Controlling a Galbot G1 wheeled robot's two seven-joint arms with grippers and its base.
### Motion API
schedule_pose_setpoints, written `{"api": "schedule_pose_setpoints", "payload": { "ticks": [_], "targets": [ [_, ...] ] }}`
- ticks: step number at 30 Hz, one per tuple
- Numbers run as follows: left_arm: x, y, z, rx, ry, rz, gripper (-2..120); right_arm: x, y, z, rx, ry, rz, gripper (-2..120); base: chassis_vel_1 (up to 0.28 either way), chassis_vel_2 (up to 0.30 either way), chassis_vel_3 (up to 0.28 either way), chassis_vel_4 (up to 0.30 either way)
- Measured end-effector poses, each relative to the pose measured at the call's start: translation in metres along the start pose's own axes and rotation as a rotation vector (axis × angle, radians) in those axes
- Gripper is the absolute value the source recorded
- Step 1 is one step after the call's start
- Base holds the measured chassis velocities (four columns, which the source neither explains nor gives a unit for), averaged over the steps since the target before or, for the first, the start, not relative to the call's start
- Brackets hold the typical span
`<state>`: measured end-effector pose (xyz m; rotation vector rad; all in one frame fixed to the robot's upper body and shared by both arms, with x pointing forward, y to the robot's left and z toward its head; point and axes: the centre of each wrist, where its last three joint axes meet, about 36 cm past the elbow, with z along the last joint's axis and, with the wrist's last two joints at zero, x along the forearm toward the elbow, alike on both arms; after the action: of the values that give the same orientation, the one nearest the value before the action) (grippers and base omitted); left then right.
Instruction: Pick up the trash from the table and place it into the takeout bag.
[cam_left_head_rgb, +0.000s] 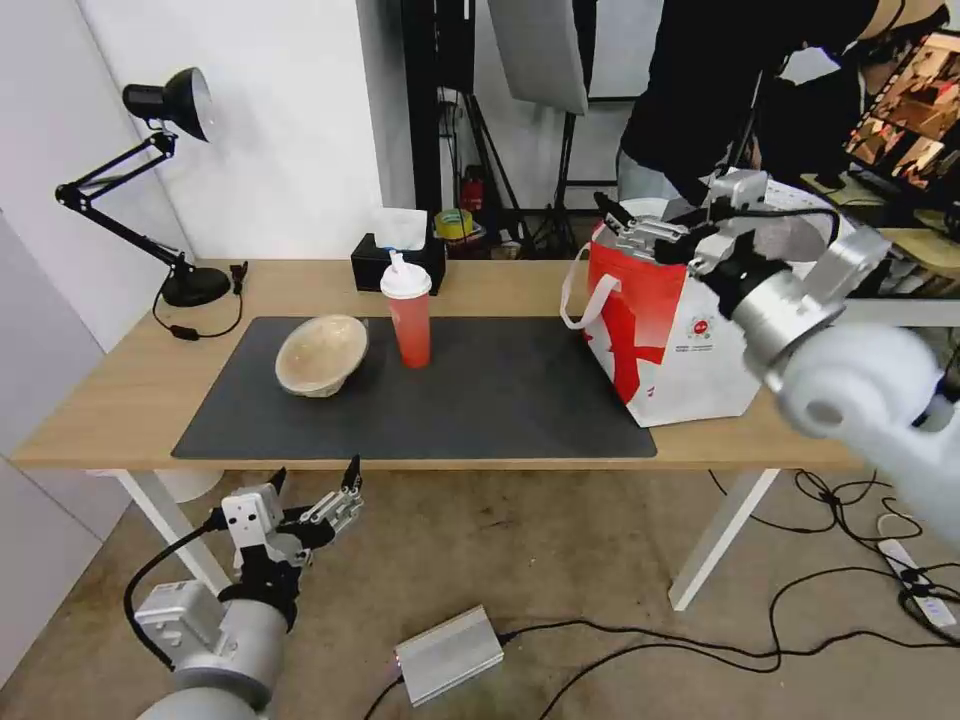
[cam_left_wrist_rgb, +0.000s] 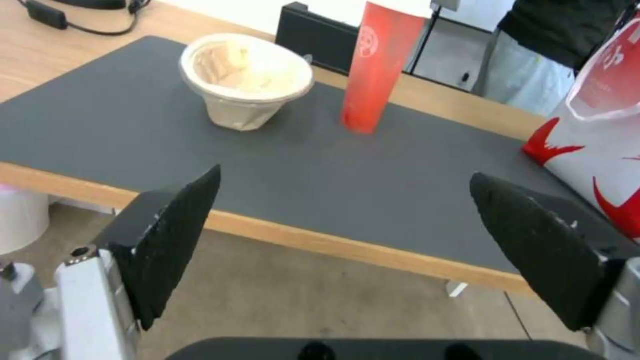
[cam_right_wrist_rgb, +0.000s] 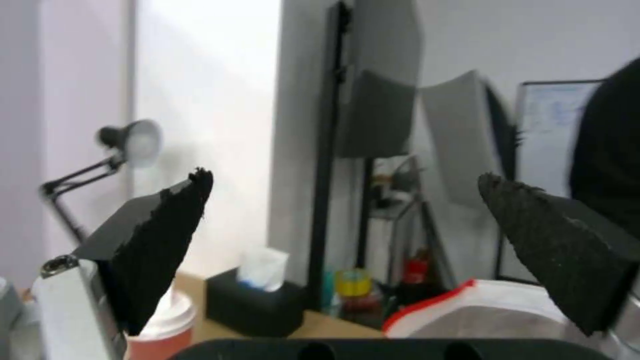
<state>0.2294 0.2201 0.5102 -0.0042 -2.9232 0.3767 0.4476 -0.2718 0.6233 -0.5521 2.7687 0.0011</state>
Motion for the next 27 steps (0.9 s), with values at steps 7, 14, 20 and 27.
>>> {"api": "schedule_pose_setpoints", "payload": {
  "ticks": [7, 14, 20, 27],
  "targets": [
    [0.002, 0.002, 0.001, 0.002, -0.003, -0.027, 100, 0.03, 0.025, 0.034, -0.014, 0.002, 0.086, 100, 0.0, 0.0, 0.0, 0.0],
    [0.005, 0.006, 0.003, -0.005, -0.002, -0.064, 100, 0.05, 0.045, 0.059, -0.032, 0.0, 0.092, 100, 0.0, 0.0, 0.0, 0.0],
    [0.006, 0.007, 0.003, -0.004, -0.001, -0.062, 100, 0.074, 0.062, 0.066, -0.043, 0.002, 0.076, 100, 0.0, 0.0, 0.0, 0.0],
    [0.005, 0.009, 0.002, -0.008, -0.017, -0.068, 100, 0.099, 0.073, 0.081, -0.072, 0.054, 0.077, 100, 0.0, 0.0, 0.0, 0.0]
  ]
}}
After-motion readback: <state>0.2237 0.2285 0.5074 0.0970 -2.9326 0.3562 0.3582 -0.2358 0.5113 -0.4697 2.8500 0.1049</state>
